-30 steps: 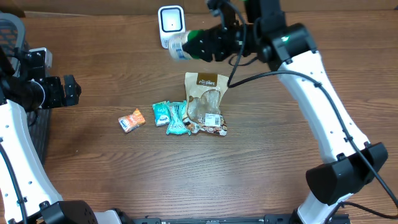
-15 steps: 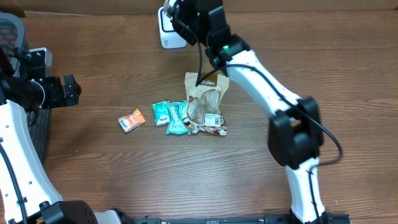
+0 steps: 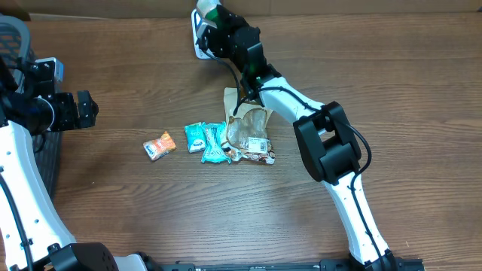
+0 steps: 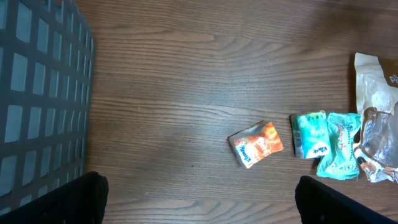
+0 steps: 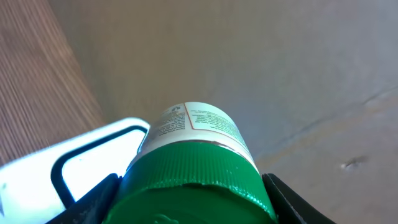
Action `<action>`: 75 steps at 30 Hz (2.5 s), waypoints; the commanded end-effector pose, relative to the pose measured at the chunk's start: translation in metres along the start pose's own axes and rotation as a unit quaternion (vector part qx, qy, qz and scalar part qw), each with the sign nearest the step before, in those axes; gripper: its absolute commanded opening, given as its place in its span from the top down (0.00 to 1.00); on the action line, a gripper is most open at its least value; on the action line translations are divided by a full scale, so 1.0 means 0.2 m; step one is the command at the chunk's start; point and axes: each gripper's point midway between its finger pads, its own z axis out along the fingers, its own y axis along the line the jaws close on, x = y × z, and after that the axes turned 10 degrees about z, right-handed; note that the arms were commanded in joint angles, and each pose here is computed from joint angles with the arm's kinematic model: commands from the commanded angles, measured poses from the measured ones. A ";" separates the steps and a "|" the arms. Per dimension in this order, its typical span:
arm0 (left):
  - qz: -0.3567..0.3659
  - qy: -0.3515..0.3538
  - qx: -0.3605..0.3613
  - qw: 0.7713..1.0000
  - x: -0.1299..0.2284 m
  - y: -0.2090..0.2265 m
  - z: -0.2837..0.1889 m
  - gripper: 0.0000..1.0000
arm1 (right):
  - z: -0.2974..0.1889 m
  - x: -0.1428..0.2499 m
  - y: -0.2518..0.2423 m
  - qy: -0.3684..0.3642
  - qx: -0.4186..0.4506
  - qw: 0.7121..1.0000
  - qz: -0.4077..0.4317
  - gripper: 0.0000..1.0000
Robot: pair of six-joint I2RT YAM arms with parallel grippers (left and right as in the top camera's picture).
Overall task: Scan the item barcode
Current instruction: 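Lift the jar and hold its side up to the white scanner, then carry the jar right and set it down on the table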
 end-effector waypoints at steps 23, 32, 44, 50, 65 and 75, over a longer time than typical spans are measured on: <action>0.020 -0.024 -0.006 0.999 -0.04 -0.01 -0.08 0.01 | 0.00 -0.05 -0.17 -0.017 0.035 0.986 -0.164 0.64; 0.020 -0.024 -0.006 0.999 -0.04 -0.01 -0.08 0.01 | 0.00 -0.09 -0.13 -0.028 0.026 0.986 -0.165 0.65; 0.020 -0.024 -0.006 0.999 -0.04 -0.01 -0.08 0.00 | -0.05 -0.31 -0.21 -0.075 0.025 0.996 -0.044 0.65; 0.020 -0.024 -0.006 0.999 -0.04 -0.01 -0.08 0.00 | -0.17 -0.57 -0.44 -0.099 0.023 0.986 0.135 0.66; 0.020 -0.024 -0.006 0.999 -0.04 -0.01 -0.08 0.01 | -1.03 -0.63 -0.52 0.209 -0.161 0.829 0.494 0.66; 0.020 -0.024 -0.006 0.999 -0.04 -0.01 -0.08 0.01 | -1.46 0.19 -0.39 0.498 -0.087 0.698 0.507 0.66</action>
